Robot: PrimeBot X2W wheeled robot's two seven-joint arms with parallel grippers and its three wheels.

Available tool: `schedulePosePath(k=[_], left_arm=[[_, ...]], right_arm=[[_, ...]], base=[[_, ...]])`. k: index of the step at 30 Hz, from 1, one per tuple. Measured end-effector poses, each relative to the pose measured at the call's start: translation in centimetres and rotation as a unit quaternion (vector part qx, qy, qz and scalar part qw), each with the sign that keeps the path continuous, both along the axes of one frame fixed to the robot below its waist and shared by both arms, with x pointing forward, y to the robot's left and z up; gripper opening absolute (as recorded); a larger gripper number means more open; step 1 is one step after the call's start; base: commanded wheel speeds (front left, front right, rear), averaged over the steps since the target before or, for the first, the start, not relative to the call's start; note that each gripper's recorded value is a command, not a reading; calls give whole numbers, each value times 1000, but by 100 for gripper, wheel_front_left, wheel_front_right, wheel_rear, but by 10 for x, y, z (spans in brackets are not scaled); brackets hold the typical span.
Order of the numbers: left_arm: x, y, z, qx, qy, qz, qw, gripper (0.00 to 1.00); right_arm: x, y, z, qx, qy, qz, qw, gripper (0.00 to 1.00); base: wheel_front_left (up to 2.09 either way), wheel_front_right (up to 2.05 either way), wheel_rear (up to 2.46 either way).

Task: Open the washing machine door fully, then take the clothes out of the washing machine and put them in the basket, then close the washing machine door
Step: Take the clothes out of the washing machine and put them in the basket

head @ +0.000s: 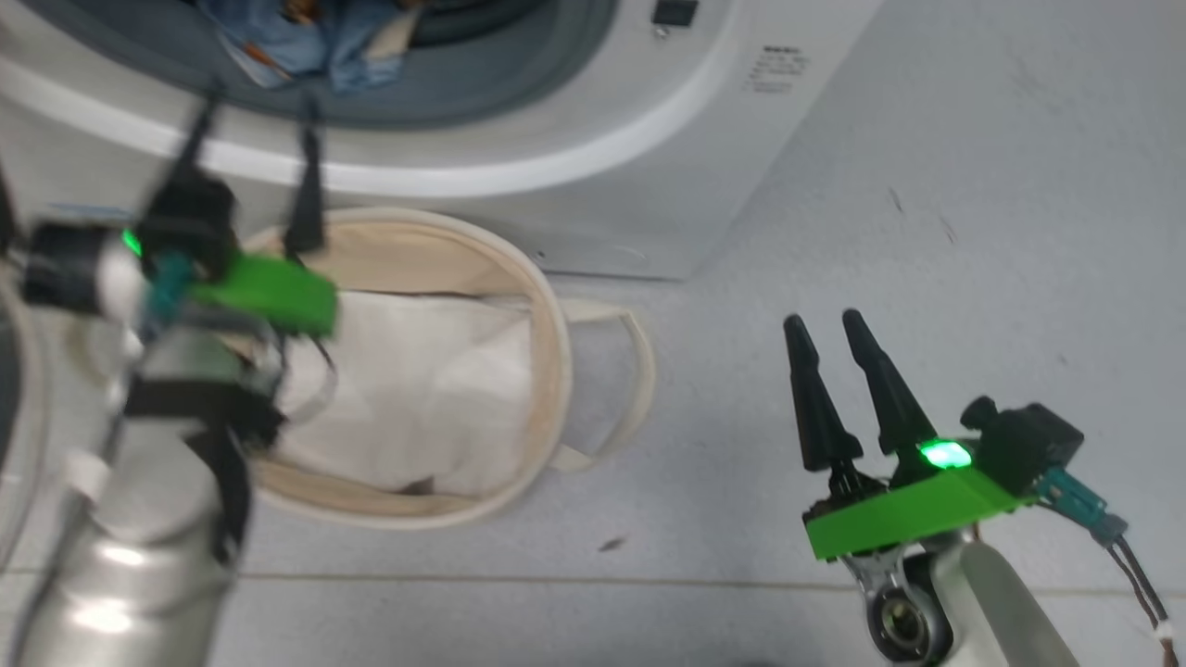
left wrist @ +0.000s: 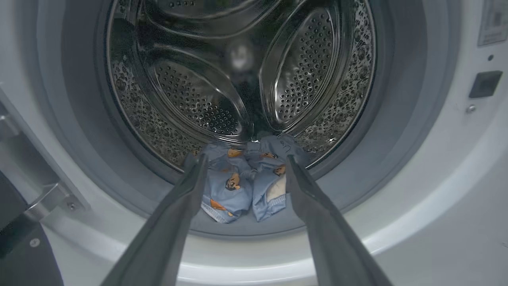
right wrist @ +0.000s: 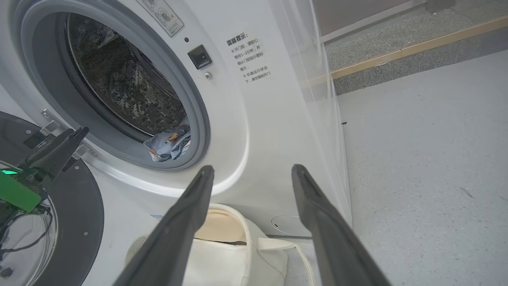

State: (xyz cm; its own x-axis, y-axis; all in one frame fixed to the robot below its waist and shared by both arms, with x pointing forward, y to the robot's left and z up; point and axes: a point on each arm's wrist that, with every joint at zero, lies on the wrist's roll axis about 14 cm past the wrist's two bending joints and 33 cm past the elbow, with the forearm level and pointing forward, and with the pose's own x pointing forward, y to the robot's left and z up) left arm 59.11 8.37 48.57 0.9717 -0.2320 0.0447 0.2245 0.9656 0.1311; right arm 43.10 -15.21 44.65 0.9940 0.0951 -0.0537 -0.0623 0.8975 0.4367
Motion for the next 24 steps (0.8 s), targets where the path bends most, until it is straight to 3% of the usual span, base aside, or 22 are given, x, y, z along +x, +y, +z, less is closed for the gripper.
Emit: schedulePosePath(k=[11,24], left_arm=[[73,-14,-60,78,102,-8,992,100],[115,-21,-96,173,157,19,972,100]], right_arm=[[14,-22,-20,3,22,-27,999,100],[21,-24,-41,11,46,-30,998,100]], base=[[0,0,0],[0,0,0]])
